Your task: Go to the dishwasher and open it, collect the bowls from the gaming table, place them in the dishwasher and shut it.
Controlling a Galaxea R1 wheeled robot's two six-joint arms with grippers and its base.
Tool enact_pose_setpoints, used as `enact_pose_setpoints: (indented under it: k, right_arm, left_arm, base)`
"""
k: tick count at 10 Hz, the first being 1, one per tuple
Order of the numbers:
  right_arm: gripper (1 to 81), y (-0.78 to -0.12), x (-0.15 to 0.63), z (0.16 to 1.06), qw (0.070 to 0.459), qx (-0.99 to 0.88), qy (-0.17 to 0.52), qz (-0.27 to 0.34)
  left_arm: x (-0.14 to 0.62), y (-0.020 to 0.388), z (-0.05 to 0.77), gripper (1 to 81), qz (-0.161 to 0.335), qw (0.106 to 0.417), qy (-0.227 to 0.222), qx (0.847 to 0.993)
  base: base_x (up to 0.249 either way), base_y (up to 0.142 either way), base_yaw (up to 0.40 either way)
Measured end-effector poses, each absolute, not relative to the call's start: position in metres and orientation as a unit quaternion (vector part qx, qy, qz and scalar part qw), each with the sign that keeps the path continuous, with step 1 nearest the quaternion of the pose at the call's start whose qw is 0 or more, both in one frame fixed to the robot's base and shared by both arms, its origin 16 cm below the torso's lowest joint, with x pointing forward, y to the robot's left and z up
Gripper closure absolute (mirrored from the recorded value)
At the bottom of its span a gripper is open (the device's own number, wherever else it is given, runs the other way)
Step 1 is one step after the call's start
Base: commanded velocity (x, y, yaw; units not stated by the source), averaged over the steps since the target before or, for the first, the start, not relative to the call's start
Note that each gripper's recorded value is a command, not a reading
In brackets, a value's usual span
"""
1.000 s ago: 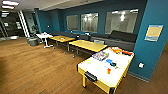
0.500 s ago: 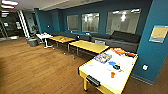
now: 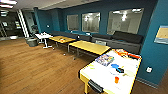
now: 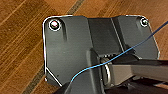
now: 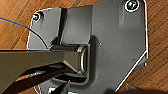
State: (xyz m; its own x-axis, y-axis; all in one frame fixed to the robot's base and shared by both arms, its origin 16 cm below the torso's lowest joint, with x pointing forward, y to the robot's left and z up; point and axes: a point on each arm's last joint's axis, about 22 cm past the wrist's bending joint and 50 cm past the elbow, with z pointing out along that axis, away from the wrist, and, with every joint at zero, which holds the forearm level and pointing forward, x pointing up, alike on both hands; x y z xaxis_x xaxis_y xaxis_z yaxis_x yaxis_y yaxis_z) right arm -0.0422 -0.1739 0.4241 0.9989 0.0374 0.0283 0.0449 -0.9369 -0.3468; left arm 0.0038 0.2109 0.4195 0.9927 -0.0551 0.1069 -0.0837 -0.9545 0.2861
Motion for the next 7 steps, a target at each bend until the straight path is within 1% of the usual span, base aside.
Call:
enact_pose_setpoints:
  k: [3, 7]
  right_arm:
    - [1.0, -0.1690, -0.0409, 0.4246, 0.179, -0.983, -0.021, -0.012]
    - [1.0, -0.1706, -0.0415, 0.4244, 0.178, -0.984, -0.022, -0.011]
  left_arm:
    - [0.0040, 0.2154, 0.4192, 1.0, 0.049, 0.144, -0.035, 0.988]
    - [0.0038, 0.2151, 0.4192, 1.0, 0.048, 0.144, -0.035, 0.988]
  base:
    - [0.179, 0.069, 0.000]
    - [0.155, 0.069, 0.000]
